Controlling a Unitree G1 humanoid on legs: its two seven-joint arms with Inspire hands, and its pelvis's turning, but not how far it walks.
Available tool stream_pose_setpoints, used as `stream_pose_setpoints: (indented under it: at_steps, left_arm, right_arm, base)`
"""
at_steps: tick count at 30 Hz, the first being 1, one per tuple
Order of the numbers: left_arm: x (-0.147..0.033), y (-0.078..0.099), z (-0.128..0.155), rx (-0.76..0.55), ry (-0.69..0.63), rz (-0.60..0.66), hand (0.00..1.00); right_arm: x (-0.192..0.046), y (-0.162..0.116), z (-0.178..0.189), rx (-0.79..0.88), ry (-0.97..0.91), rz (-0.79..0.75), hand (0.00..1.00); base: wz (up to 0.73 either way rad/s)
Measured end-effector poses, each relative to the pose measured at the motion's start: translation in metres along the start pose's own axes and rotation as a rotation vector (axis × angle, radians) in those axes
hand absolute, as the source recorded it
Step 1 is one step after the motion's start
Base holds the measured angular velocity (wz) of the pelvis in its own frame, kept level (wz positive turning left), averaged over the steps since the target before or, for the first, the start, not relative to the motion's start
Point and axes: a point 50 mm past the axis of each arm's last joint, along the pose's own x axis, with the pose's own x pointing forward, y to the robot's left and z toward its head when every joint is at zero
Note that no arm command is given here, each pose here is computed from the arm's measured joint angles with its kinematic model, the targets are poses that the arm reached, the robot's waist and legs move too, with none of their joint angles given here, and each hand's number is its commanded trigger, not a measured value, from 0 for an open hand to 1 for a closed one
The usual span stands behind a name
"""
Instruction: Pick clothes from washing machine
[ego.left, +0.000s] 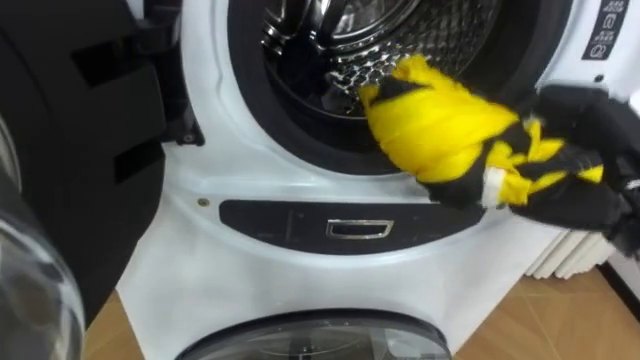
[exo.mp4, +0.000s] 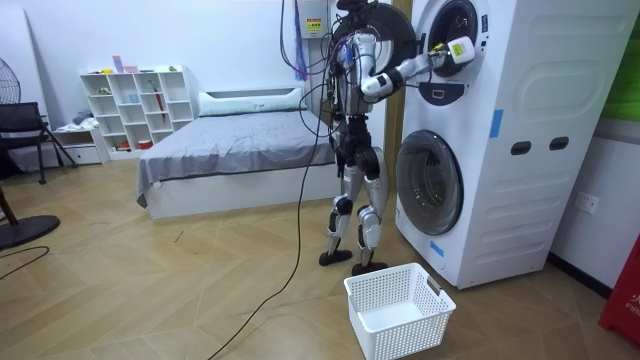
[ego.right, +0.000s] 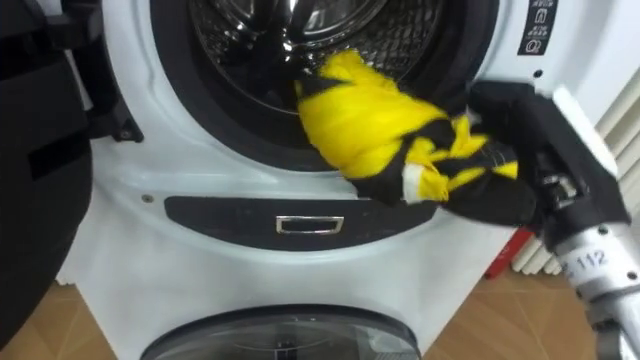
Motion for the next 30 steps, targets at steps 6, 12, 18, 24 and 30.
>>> stream_pose_setpoints:
  at_steps: [6,12,18,24,30]
  left_arm:
    - [0.000,0.002,0.001,0.004,-0.002,-0.006,0.00]
    - [0.001,0.003,0.012,0.010,-0.028,-0.005,0.00]
    - [0.002,0.004,0.022,0.015,-0.061,-0.008,0.00]
    - [0.003,-0.002,0.035,0.044,-0.089,-0.020,0.00]
    - [0.004,-0.011,0.047,0.071,-0.114,-0.040,0.00]
  right_arm:
    - [-0.024,0.003,-0.047,0.121,0.196,-0.064,1.00]
    - [-0.045,-0.003,-0.088,0.171,0.381,-0.149,1.00]
    - [-0.059,-0.008,-0.115,0.202,0.508,-0.219,1.00]
    - [-0.074,-0.011,-0.147,0.237,0.651,-0.323,1.00]
    - [-0.091,-0.005,-0.174,0.313,0.771,-0.433,1.00]
  base:
    - [-0.18]
    - [-0.28]
    - [-0.33]
    - [-0.24]
    - [-0.21]
